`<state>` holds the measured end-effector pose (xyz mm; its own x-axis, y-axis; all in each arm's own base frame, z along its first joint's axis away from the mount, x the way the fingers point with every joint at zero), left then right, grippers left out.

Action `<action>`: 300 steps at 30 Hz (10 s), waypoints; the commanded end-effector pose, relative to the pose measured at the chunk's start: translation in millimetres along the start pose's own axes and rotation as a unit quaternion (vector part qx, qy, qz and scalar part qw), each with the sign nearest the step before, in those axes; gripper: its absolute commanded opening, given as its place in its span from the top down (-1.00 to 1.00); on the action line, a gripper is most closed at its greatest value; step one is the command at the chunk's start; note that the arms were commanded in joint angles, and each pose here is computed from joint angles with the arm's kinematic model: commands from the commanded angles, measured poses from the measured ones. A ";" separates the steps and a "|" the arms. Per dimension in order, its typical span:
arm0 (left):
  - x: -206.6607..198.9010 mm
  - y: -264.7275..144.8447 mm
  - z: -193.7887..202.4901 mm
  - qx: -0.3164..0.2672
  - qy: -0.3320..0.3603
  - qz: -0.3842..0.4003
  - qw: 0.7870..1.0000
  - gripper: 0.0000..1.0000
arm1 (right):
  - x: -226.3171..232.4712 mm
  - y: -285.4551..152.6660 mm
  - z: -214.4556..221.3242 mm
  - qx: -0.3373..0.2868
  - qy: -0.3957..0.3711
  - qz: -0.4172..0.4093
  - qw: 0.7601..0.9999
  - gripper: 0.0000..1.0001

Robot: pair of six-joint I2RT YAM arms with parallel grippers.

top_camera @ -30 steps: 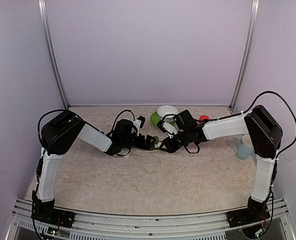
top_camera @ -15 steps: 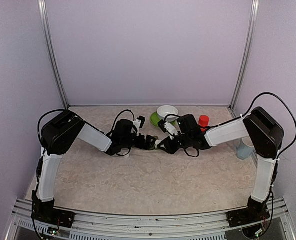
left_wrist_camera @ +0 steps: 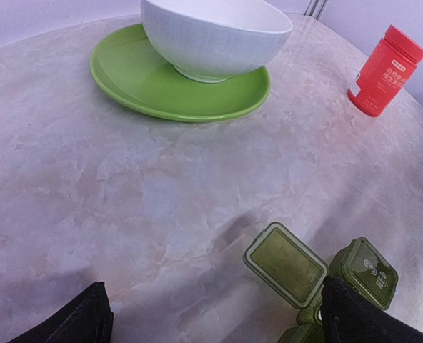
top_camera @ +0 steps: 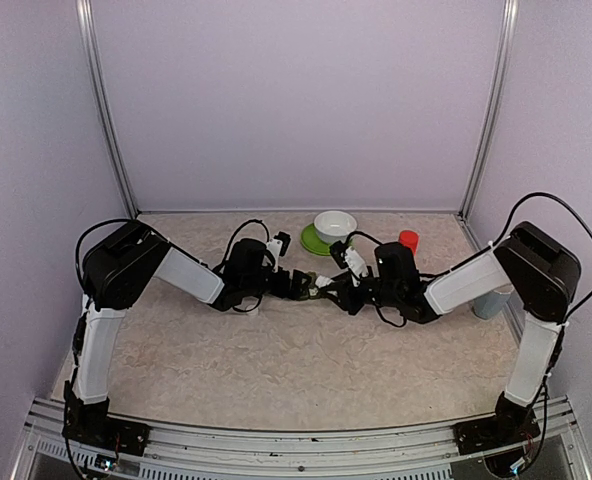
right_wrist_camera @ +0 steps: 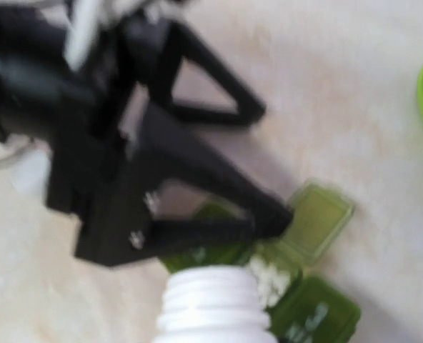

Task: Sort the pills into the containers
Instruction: Pour the pill into the compartment of the pill container, then close the lid of the pill bottle, then screw the lid of the pill bottle onto the pill bottle.

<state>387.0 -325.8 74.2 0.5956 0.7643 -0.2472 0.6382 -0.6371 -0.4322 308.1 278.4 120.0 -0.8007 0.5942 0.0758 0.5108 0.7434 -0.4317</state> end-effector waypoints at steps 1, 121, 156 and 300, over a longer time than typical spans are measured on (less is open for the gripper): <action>6.3 0.6 3.2 -0.004 -0.006 -0.007 1.000 -0.97 | 9.2 -21.6 -37.1 -0.128 -0.037 -0.007 0.991 0.65; -94.8 -179.4 -79.4 -0.012 -0.029 0.150 0.988 0.41 | 78.5 -141.8 -88.0 -0.284 -0.169 -0.058 0.942 0.55; -149.8 -208.6 -103.5 -0.059 -0.093 0.425 0.899 0.40 | 112.2 -131.7 -106.8 -0.312 -0.182 -0.088 0.928 0.56; -131.8 -226.3 -121.0 -0.111 -0.129 0.368 0.914 -0.87 | 127.3 -94.6 -125.6 -0.289 -0.136 0.046 0.947 0.61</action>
<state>226.4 -294.3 309.7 0.7729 0.1252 -0.6221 0.2342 -0.9674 0.0963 195.4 323.7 274.8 -0.7606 0.6073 -0.2295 0.6031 0.7918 0.0964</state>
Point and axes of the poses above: each gripper's point midway between its finger pads, its own y axis out along the fingers, its own x axis along the line the jaws close on, z = x × y, the point moved 9 cm from there along -y, back along the fingers, and after that the axes turned 1 degree about -y, right-handed, at the moved point
